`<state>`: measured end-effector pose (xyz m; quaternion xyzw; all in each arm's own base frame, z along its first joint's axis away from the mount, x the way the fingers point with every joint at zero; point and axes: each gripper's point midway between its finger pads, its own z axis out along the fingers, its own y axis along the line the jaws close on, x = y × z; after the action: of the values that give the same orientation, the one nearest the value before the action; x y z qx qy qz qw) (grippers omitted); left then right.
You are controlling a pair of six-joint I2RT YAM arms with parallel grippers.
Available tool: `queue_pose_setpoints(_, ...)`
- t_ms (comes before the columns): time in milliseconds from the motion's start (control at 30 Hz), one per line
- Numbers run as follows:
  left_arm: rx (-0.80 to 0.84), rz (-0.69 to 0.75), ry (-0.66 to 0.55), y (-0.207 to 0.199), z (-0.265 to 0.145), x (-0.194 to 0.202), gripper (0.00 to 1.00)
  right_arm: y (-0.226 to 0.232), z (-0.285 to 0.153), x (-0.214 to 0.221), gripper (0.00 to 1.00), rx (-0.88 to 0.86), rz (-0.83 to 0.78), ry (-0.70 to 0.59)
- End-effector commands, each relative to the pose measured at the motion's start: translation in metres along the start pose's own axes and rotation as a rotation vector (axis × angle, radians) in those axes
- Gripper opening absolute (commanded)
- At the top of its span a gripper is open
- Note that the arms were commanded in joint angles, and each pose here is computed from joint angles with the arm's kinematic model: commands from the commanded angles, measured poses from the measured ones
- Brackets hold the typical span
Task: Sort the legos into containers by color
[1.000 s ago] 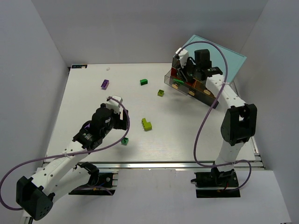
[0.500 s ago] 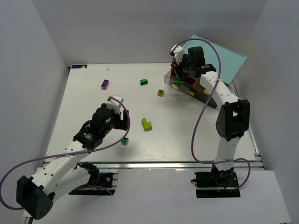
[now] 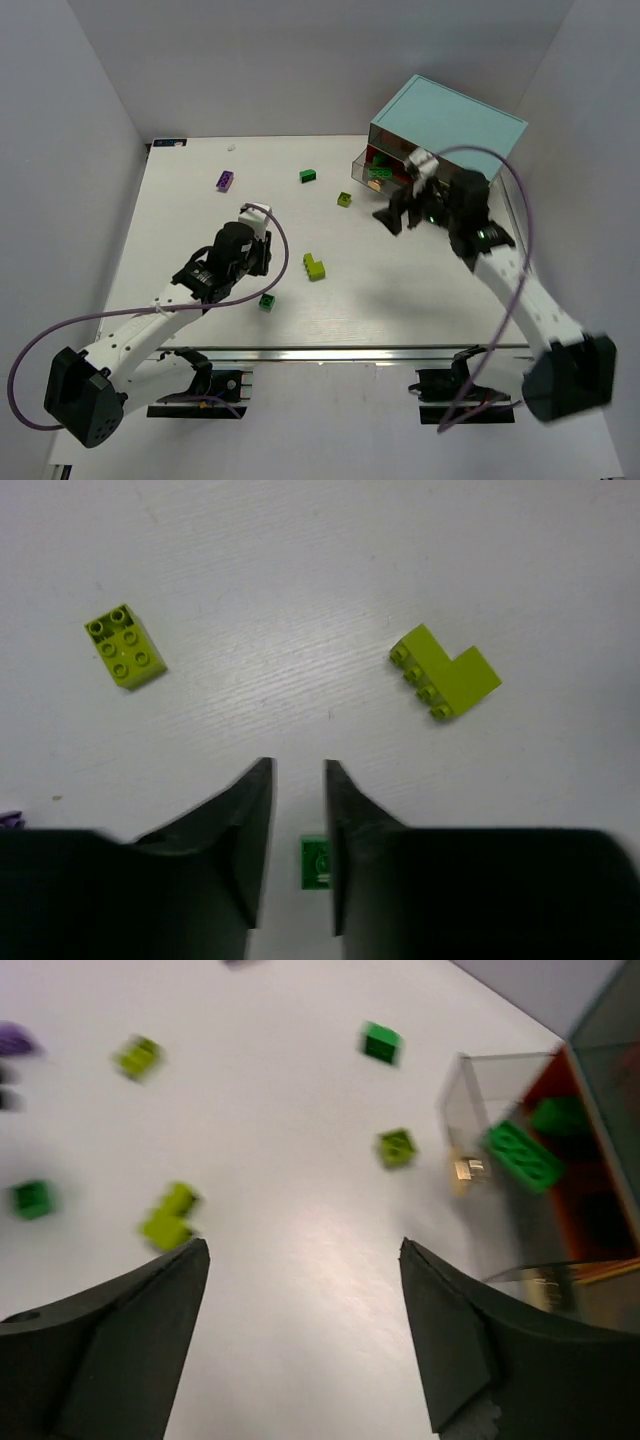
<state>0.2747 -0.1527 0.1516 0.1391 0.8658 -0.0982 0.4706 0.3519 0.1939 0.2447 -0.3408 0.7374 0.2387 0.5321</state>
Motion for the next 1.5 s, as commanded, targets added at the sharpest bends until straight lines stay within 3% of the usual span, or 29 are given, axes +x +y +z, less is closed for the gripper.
queue_pose_setpoints(0,-0.048,-0.052,0.037,0.003,0.001,-0.003,0.48,0.06,-0.033,-0.021,0.8,-0.209,0.088,-0.223)
queue_pose_setpoints(67,-0.049,-0.067,0.076,0.002,0.002,0.005,0.73,0.077,-0.048,-0.015,0.67,-0.262,0.075,-0.207)
queue_pose_setpoints(200,-0.025,-0.076,0.191,-0.001,0.003,0.03,0.84,0.079,-0.061,0.011,0.21,-0.24,-0.042,-0.164)
queue_pose_setpoints(233,-0.03,-0.083,0.22,0.0,0.002,0.038,0.85,0.082,-0.062,0.015,0.18,-0.253,-0.053,-0.168)
queue_pose_setpoints(400,-0.053,-0.115,0.311,-0.003,0.006,0.055,0.87,0.074,-0.061,0.021,0.23,-0.225,-0.033,-0.104)
queue_pose_setpoints(567,-0.078,-0.12,0.488,-0.007,0.014,0.096,0.88,0.068,-0.058,0.029,0.23,-0.199,-0.022,-0.069)
queue_pose_setpoints(900,-0.069,-0.082,0.588,-0.014,0.022,0.127,0.91,0.064,-0.059,0.029,0.27,-0.167,-0.029,-0.068)
queue_pose_setpoints(1167,-0.079,-0.045,0.654,-0.018,0.03,0.141,0.74,0.06,-0.058,0.032,0.27,-0.151,-0.03,-0.059)
queue_pose_setpoints(1400,-0.083,-0.049,0.578,-0.02,0.028,0.118,0.26,0.058,-0.058,0.03,0.27,-0.141,-0.042,-0.063)
queue_pose_setpoints(1467,-0.029,-0.06,0.523,-0.032,0.026,0.094,0.2,0.057,-0.058,0.032,0.26,-0.133,-0.042,-0.058)
